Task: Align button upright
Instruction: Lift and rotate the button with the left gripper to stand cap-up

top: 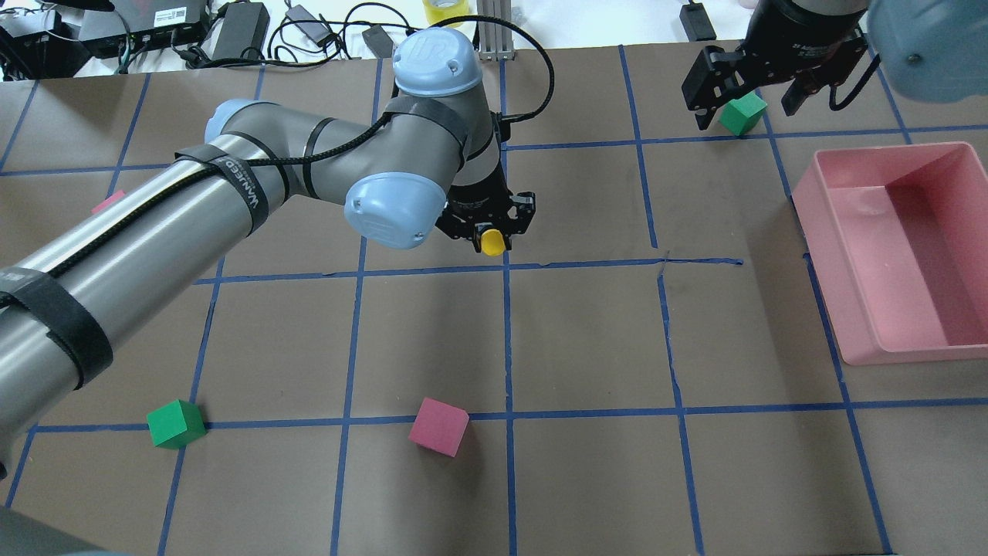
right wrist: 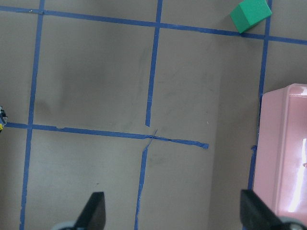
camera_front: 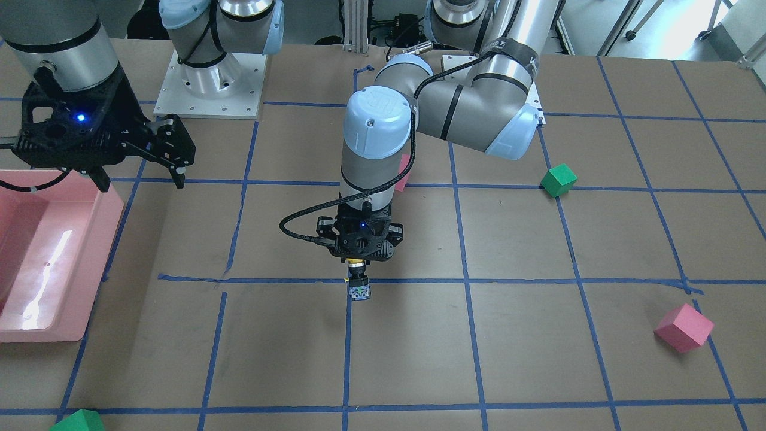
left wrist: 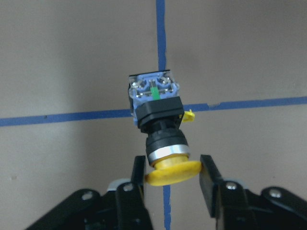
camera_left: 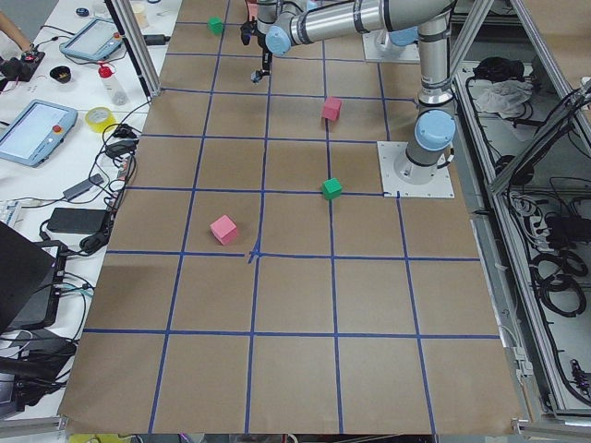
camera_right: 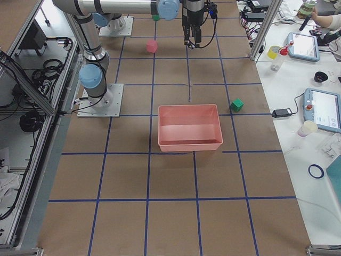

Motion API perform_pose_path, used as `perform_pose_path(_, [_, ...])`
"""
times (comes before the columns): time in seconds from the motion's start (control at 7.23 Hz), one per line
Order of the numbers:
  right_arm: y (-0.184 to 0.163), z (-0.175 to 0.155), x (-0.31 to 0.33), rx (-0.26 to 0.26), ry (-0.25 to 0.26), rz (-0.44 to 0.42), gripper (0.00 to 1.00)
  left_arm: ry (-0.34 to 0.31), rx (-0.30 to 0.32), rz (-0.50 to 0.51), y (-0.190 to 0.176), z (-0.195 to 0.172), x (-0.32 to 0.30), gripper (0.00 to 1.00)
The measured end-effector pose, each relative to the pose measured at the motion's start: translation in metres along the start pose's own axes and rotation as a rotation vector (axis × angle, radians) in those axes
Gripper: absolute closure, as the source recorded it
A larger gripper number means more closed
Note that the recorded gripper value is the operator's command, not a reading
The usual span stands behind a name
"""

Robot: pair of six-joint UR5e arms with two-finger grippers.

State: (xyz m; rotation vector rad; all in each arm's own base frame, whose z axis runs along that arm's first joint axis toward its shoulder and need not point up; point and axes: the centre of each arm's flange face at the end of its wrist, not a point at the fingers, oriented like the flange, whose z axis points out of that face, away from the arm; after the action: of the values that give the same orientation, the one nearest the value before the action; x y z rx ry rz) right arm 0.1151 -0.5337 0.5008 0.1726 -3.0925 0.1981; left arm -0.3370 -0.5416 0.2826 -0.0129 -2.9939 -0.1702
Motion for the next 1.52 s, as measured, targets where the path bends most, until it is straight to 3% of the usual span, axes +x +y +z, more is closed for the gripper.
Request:
perform_pose_path(0.28, [0.0, 0.0, 0.0, 0.001, 0.002, 0.003, 0.0, 0.074, -0.119, -0.036, -0.018, 0.016, -0.014, 0.91])
perform_pose_path(0.55, [0.0, 0.0, 0.0, 0.002, 0.003, 0.004, 0.0, 0.085, -0.224, -0.071, -0.051, 0.02, -0.012, 0.91])
perform_pose_path(0.97, [-0.001, 0.0, 0.002, 0.004, 0.005, 0.007, 0.0, 0.135, -0.281, -0.127, -0.088, 0.031, -0.027, 0.88])
perform_pose_path(1.52, [-0.003, -0.002, 0.003, 0.024, 0.009, 0.009, 0.0, 0.177, -0.393, -0.19, -0.09, 0.053, -0.037, 0.88])
